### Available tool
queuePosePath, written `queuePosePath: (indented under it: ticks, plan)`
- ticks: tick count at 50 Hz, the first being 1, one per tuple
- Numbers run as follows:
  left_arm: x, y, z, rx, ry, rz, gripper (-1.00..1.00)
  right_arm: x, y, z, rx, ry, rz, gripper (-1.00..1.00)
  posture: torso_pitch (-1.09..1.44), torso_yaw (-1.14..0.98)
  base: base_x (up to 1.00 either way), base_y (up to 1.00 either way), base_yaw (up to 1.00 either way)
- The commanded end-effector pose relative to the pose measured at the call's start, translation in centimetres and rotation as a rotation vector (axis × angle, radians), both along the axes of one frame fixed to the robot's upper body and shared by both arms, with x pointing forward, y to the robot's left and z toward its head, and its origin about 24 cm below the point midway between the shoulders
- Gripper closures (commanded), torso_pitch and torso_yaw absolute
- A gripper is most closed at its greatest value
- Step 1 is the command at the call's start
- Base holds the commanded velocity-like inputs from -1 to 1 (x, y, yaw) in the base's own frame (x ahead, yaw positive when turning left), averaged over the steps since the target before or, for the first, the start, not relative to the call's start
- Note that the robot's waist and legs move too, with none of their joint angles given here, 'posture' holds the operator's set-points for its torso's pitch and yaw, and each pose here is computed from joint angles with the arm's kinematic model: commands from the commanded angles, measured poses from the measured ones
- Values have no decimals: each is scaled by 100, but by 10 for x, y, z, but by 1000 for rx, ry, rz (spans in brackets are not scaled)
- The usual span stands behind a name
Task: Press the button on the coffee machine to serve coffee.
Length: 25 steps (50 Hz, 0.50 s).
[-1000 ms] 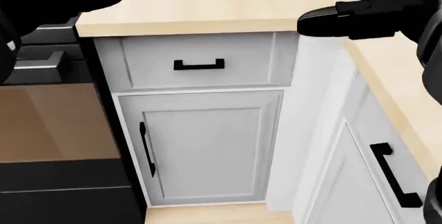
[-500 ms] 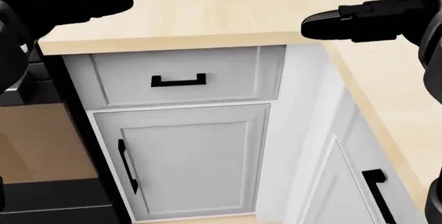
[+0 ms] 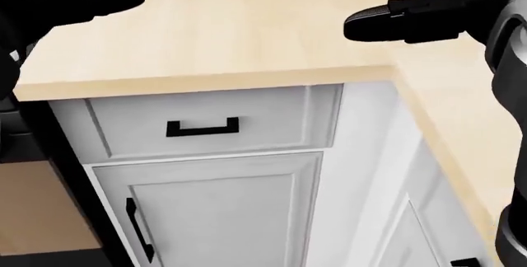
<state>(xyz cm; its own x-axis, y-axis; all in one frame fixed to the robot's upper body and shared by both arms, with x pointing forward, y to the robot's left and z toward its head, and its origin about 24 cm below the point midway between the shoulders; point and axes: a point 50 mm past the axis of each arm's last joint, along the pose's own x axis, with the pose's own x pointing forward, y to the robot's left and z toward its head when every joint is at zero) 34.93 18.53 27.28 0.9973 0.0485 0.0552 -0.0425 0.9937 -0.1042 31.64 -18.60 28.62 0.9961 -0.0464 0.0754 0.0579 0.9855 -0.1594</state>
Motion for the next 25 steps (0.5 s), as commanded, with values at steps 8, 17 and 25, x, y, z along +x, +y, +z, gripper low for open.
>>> queuePosePath:
  ticks: [8, 17, 25]
  plan:
    - [-6, 1, 18, 1, -84, -2, -100, -3, 3, 12, -7, -64, 1, -100, 0, 0, 15, 0, 0]
    - [-6, 2, 17, 0, -82, 2, -100, -3, 3, 9, -6, -59, 2, -100, 0, 0, 15, 0, 0]
    - [-6, 2, 17, -1, -81, 2, -100, -1, 5, 9, -7, -57, 11, -100, 0, 0, 11, 0, 0]
